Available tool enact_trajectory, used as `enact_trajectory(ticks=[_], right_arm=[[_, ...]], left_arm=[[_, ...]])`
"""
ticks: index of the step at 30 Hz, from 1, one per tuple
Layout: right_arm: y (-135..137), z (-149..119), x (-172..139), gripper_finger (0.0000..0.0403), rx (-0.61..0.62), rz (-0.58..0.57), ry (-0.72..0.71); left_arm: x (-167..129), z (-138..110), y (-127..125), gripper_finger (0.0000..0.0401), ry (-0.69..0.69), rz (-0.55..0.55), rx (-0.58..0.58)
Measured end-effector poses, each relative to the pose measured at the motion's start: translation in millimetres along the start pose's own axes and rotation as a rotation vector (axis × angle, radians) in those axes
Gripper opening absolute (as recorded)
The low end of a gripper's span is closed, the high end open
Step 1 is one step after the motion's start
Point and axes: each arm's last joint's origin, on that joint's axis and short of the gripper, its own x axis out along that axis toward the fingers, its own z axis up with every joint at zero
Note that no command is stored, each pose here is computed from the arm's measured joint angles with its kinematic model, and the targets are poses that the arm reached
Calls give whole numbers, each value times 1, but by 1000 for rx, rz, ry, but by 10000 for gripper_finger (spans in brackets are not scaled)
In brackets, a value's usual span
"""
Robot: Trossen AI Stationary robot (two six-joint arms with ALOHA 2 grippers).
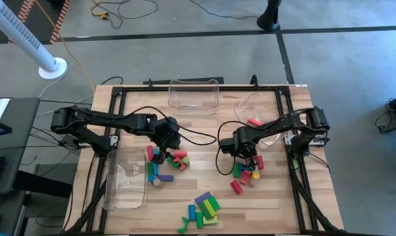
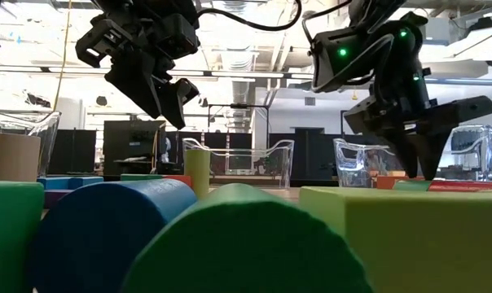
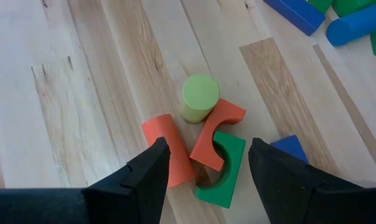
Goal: Sort blocks by size
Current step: Put the red arch block into the middle transparent bin
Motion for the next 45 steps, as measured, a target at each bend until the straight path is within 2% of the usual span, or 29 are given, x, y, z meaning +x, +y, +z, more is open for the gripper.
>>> enact_trajectory(ticks=[6, 17, 20, 25, 32, 39, 45], right_arm=[[-10, -2, 3, 162, 39, 80, -6], [-11, -9, 24, 158, 53, 128, 19], [-11, -7, 22, 134, 60, 124, 3], [-10, -5, 20, 64, 55, 117, -18], [-10, -7, 19, 59, 58, 119, 8], [-18, -3, -5, 59, 73, -1, -9], [-28, 2, -46, 59, 84, -132, -158]], left_arm=[[0, 0, 0, 210, 1, -1, 0], [2, 2, -6, 210, 2, -14, 24], [2, 2, -6, 210, 1, -15, 34], [2, 2, -6, 210, -2, -7, 37], [2, 2, -6, 210, -1, -4, 29], [1, 9, -1, 210, -51, 95, 52], [0, 18, 4, 210, -124, 176, 93]])
